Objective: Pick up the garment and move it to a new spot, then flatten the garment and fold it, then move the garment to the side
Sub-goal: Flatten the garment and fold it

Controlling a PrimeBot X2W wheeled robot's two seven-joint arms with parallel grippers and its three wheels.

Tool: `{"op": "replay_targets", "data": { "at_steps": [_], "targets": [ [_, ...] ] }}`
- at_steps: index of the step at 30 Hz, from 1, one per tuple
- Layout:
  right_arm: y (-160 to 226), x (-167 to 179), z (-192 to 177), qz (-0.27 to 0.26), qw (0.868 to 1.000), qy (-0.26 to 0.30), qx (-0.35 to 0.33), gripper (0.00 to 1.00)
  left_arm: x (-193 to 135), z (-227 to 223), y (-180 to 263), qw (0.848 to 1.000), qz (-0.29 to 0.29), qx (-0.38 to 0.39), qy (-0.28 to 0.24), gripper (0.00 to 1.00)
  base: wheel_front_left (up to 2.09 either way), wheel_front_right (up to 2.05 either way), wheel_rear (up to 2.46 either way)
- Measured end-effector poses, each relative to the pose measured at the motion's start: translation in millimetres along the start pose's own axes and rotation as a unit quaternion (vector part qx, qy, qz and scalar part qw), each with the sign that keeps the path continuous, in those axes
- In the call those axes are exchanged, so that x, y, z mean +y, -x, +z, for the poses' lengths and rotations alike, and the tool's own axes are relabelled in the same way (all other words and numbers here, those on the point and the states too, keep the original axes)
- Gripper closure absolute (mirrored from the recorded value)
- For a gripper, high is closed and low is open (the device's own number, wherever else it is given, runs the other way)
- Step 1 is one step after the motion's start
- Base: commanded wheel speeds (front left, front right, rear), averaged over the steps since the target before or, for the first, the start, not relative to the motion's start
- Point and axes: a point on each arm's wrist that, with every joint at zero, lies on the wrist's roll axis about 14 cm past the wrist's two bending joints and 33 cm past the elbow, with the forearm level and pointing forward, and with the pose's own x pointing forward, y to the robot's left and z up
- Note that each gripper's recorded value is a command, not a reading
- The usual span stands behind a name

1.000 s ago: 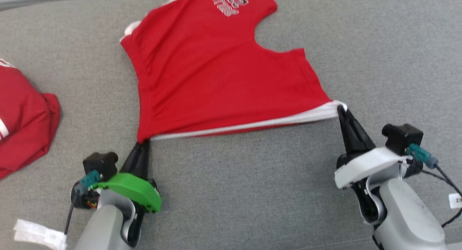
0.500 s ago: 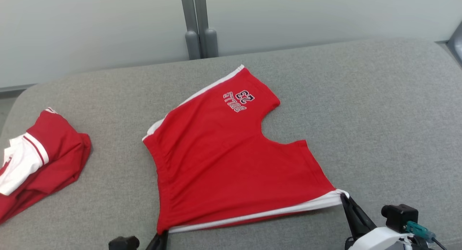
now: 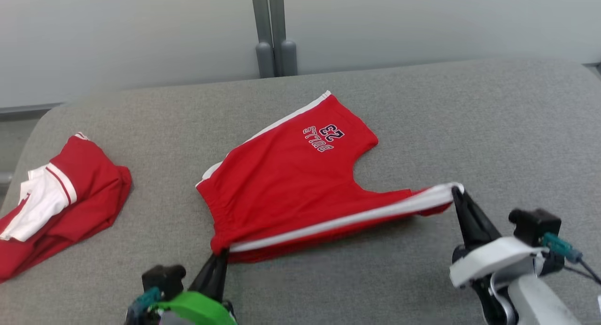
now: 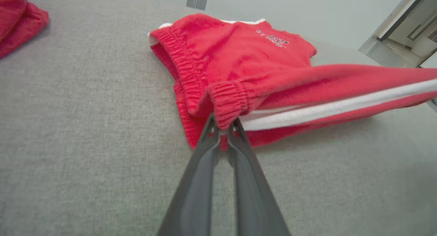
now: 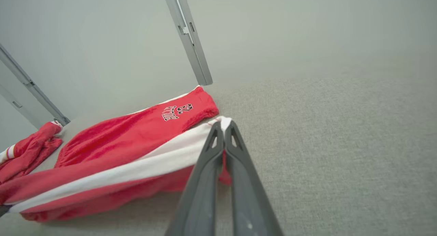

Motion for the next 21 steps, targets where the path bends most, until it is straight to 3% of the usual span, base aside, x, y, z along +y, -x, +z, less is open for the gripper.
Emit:
{"op": "replay_targets", "data": {
  "at_steps": [10, 21],
  "targets": [
    [-123, 33, 38, 0.07, 0.996, 0.054, -0.032, 1.0, 9, 70, -67, 0.997, -0.003, -0.074, 0.001, 1.0, 0.0, 0.0, 0.0],
    [-224, 51, 1, 0.097, 0.99, 0.097, 0.019, 1.0, 52, 80, -110, 0.996, 0.042, -0.075, 0.013, 1.0, 0.0, 0.0, 0.0]
  ]
}}
